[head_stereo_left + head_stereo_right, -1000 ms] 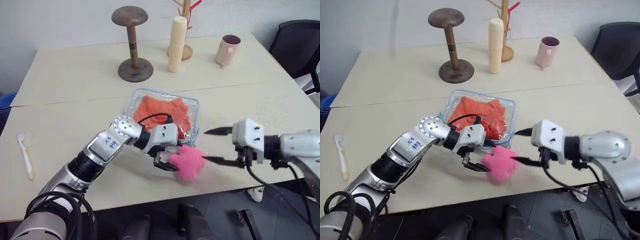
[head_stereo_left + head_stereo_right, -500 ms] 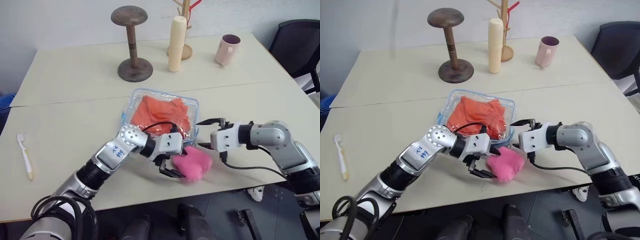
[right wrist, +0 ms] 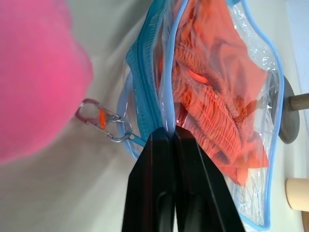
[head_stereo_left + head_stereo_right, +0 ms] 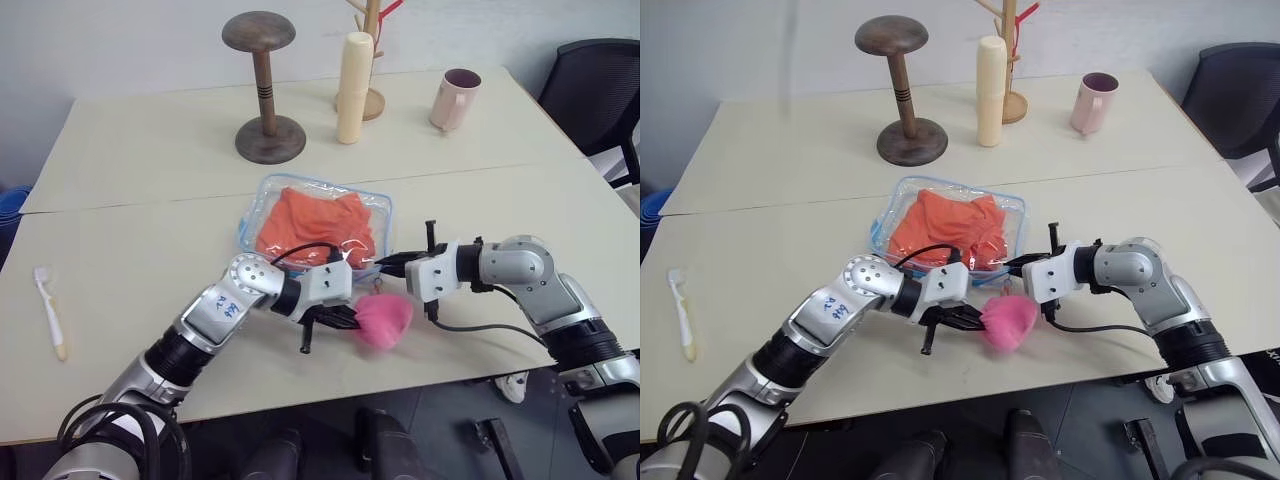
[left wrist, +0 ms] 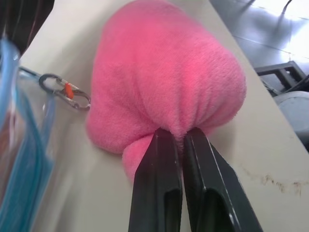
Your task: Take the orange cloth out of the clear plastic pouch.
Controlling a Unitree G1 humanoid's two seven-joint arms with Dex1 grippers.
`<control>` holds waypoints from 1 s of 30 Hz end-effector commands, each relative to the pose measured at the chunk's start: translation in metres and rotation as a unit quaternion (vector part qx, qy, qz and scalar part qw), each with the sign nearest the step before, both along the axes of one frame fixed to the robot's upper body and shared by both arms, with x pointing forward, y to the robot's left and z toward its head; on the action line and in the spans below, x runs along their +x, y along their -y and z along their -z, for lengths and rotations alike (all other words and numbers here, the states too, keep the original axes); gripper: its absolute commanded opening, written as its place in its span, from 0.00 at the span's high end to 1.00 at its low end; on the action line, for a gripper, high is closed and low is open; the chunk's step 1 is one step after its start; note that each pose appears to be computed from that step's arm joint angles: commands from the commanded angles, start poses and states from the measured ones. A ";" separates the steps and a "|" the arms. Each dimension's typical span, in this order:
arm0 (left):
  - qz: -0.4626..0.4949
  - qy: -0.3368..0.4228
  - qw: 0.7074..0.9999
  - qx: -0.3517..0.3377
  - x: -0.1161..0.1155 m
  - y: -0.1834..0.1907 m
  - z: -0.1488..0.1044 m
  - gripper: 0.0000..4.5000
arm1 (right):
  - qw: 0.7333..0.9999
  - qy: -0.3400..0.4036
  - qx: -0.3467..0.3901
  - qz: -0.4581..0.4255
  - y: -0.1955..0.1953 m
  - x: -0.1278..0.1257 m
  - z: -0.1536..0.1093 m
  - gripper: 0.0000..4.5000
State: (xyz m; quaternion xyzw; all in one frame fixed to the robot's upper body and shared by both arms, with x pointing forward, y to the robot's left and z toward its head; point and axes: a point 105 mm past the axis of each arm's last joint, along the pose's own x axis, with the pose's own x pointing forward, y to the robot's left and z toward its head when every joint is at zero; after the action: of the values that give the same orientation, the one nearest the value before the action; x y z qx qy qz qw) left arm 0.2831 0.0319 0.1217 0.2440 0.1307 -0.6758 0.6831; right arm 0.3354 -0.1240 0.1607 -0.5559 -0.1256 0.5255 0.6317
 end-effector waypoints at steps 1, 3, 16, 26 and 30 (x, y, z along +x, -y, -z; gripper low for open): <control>-0.038 0.013 0.999 -0.005 0.005 -0.016 -0.009 1.00 | 1.000 0.027 0.006 -0.001 0.004 0.003 -0.015 1.00; -0.069 0.011 0.998 -0.007 0.006 -0.034 -0.012 1.00 | 1.000 0.028 0.010 0.004 0.008 0.004 -0.017 1.00; -0.212 -0.015 0.977 -0.016 0.003 -0.120 -0.017 1.00 | 1.000 0.010 0.023 0.011 0.023 0.000 -0.017 1.00; -0.370 -0.032 0.928 -0.005 -0.004 -0.244 -0.045 1.00 | 0.998 0.046 -0.040 0.004 0.062 -0.013 -0.005 1.00; -0.349 -0.048 0.936 -0.022 -0.012 -0.240 -0.052 1.00 | 0.998 0.054 -0.041 -0.012 0.064 -0.017 -0.004 1.00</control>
State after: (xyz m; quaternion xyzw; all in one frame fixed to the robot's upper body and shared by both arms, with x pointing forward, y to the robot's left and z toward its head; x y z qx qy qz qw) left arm 0.2743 0.2695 0.1635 0.1321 0.2364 -0.4077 0.8720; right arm 0.3197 -0.1795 0.1543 -0.6004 -0.1320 0.5223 0.5911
